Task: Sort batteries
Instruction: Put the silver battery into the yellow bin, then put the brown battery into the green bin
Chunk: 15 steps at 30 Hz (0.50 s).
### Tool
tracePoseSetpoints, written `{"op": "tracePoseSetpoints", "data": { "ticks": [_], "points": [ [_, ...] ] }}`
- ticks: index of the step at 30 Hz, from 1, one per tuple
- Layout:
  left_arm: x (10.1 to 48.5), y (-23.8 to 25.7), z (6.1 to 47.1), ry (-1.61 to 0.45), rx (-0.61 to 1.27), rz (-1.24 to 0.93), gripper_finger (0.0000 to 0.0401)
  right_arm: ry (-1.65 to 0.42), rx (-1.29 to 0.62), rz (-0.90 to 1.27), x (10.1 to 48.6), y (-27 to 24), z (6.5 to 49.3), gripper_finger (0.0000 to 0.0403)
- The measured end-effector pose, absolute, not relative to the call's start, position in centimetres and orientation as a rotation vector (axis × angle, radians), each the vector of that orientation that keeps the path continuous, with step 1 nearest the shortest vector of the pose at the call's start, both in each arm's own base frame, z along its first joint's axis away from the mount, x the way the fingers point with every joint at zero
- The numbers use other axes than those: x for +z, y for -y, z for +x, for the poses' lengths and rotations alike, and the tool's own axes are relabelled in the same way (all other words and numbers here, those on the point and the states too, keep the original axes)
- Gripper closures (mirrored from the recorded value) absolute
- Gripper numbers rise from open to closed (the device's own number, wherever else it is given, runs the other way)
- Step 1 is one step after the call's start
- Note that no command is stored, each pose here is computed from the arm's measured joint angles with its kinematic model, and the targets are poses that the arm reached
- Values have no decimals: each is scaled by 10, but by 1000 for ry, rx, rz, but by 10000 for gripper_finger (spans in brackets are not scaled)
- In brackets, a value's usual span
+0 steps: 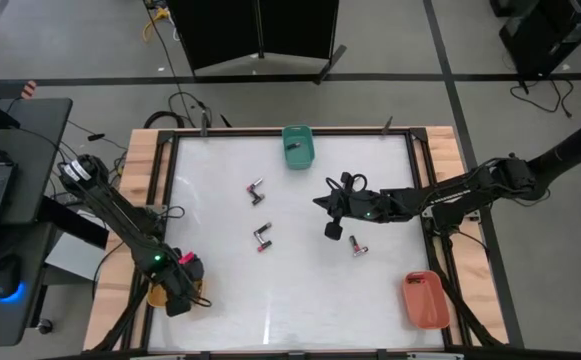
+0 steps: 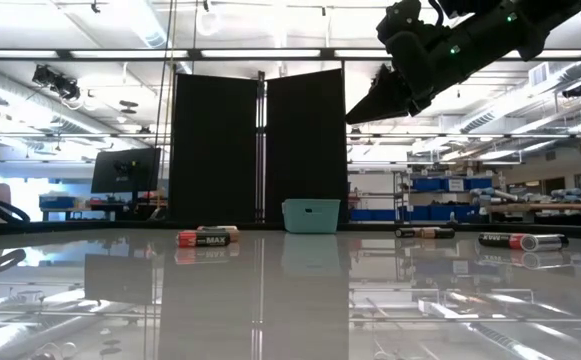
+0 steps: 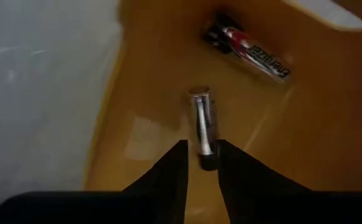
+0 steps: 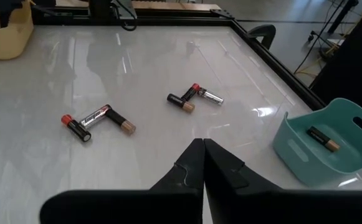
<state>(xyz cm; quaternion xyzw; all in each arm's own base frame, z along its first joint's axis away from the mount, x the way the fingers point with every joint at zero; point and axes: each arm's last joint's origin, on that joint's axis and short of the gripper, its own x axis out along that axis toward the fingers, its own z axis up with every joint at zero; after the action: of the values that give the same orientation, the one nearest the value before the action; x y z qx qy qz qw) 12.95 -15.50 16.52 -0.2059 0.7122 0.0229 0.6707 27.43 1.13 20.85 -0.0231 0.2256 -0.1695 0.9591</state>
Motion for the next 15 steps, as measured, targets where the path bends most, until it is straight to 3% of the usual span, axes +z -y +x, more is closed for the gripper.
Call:
{"op": "tracePoseSetpoints", "data": {
  "ticks": [6, 15],
  "points": [
    [191, 157, 134, -1498, 0, -439, 391, -468, -344, -50, 208, -11, 274, 388],
    [221, 135, 136, -1289, 64, -488, 397, -498, -345, -55, 205, -11, 272, 387]
  ]
}}
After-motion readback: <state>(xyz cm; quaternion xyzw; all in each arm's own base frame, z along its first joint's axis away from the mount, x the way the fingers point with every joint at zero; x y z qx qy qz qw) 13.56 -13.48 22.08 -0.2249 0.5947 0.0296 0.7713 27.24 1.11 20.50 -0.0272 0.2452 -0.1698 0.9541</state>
